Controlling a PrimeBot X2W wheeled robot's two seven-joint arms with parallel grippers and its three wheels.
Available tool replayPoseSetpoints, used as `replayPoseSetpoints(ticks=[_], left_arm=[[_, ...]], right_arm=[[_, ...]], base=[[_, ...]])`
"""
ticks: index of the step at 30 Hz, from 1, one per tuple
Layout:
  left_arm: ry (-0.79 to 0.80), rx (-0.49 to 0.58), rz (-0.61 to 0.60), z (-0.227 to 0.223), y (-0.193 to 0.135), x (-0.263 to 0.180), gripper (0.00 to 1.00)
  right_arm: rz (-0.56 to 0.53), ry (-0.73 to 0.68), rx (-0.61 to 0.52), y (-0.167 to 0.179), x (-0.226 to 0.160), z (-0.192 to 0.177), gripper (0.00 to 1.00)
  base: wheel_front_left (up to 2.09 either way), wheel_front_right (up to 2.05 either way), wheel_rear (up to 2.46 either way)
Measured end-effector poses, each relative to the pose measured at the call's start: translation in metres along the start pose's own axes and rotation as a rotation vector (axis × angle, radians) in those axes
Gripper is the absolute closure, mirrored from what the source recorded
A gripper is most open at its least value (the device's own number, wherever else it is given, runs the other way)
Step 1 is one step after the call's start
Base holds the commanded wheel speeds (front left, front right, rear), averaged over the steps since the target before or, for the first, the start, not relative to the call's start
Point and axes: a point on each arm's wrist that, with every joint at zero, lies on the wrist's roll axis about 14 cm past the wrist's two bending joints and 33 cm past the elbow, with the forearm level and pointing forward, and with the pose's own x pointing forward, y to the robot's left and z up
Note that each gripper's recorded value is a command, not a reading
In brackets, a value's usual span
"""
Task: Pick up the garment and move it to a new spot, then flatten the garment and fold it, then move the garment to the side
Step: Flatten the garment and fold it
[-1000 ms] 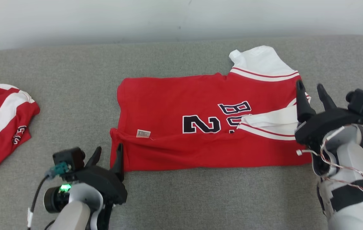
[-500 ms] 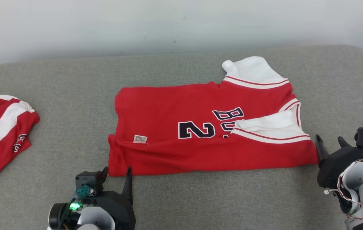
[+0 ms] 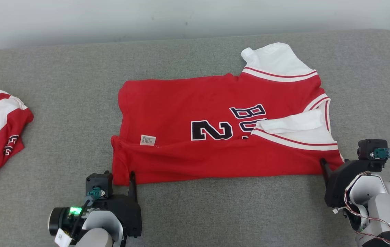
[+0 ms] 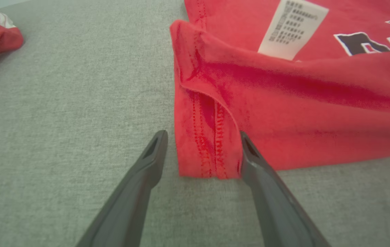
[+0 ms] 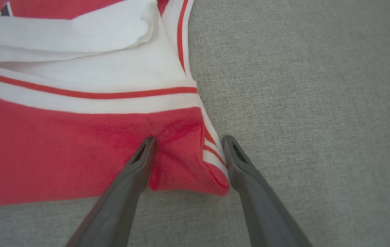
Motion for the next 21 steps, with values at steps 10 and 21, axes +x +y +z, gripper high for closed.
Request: replayPoseSetpoints(ticks=[10,21], left_arm=[[0.031,-0.091,0.033,-0.012,0.014,-0.006,1.0],[0.047,-0.168,-0.029,-0.023,0.004,-0.034,1.0]], right_arm=[[0.021,0.008,0.004,0.004,-0.005,-0.006,1.0],[0.008,-0.112,0.041,-0.012,-0.036,0.009,1.0]], base=[[0.0,0.0,0.0],[0.0,0.0,0.0]])
